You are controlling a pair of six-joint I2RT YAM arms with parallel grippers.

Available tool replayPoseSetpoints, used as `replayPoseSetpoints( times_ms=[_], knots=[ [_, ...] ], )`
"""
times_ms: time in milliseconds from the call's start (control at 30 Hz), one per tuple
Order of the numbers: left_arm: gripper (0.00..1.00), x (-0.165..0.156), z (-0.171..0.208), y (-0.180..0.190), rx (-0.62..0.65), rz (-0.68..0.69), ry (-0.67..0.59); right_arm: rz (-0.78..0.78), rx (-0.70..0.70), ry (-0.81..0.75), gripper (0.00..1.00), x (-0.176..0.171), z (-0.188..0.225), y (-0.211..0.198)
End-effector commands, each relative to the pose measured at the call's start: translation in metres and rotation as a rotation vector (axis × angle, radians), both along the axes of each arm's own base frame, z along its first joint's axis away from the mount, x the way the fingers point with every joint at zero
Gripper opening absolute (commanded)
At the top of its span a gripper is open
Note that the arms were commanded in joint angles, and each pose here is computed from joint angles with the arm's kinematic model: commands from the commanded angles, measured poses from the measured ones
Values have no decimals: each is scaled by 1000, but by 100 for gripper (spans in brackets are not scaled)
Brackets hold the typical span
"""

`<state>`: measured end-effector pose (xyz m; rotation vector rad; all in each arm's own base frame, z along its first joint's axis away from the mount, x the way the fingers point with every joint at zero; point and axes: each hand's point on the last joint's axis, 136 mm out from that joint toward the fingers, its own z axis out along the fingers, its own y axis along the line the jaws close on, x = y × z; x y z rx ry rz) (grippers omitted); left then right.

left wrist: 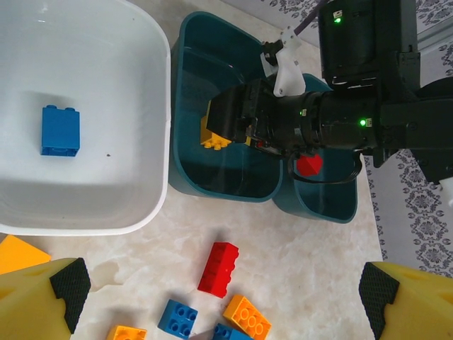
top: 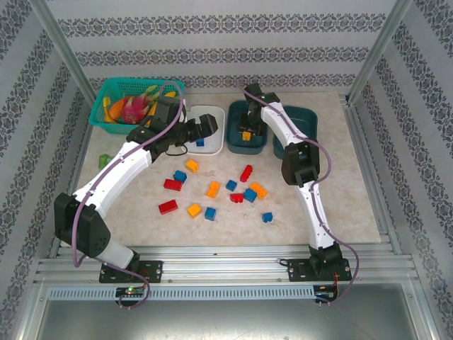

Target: Sort the legos into containers by color

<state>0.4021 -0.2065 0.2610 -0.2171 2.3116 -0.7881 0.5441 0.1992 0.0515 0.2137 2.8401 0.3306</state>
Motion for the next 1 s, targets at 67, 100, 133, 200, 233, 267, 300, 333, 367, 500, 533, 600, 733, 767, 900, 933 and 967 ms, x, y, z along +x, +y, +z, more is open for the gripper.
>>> replayPoseSetpoints(
  times_ms=[67, 100, 133, 200, 233, 267, 300, 333, 367, 500, 533, 600, 733, 767, 900, 933, 967],
  knots=[
    [100, -11, 12, 19, 36, 27, -18, 22, 61, -140, 60, 3, 85, 7],
    [99, -15, 11, 22, 46, 32, -5, 28, 68, -170, 60, 2, 102, 9],
    [99, -19, 9, 25, 57, 40, 8, 37, 77, -210, 60, -1, 123, 11],
    [99, -29, 7, 33, 80, 54, 29, 49, 91, -270, 59, -7, 155, 12],
    [99, -34, 6, 37, 93, 65, 39, 57, 103, -304, 59, -13, 174, 13],
    [99, -40, 4, 43, 106, 78, 55, 62, 120, -334, 59, -19, 190, 14],
    [99, -45, 3, 46, 117, 82, 64, 69, 136, -361, 59, -26, 204, 15],
    [98, -51, 1, 50, 129, 89, 76, 77, 151, -388, 59, -34, 217, 17],
    [98, -57, -1, 54, 138, 97, 88, 92, 162, -418, 59, -44, 230, 19],
    [98, -78, -10, 69, 174, 116, 131, 163, 175, -509, 58, -91, 260, 27],
    [97, -84, -13, 71, 183, 115, 141, 174, 190, -538, 58, -105, 267, 28],
    [97, -93, -20, 76, 201, 115, 160, 188, 234, -567, 58, -132, 267, 29],
    [96, -107, -44, 84, 279, 75, 201, 248, 340, -594, 60, -192, 247, 37],
    [96, -108, -51, 86, 313, 56, 211, 267, 364, -569, 61, -210, 229, 40],
    [95, -107, -82, 94, 457, -17, 250, 296, 445, -558, 65, -259, 188, 44],
    [94, -105, -92, 95, 492, -47, 258, 303, 472, -565, 67, -269, 180, 46],
    [94, -102, -102, 94, 525, -82, 269, 302, 493, -558, 69, -278, 168, 45]
  ],
)
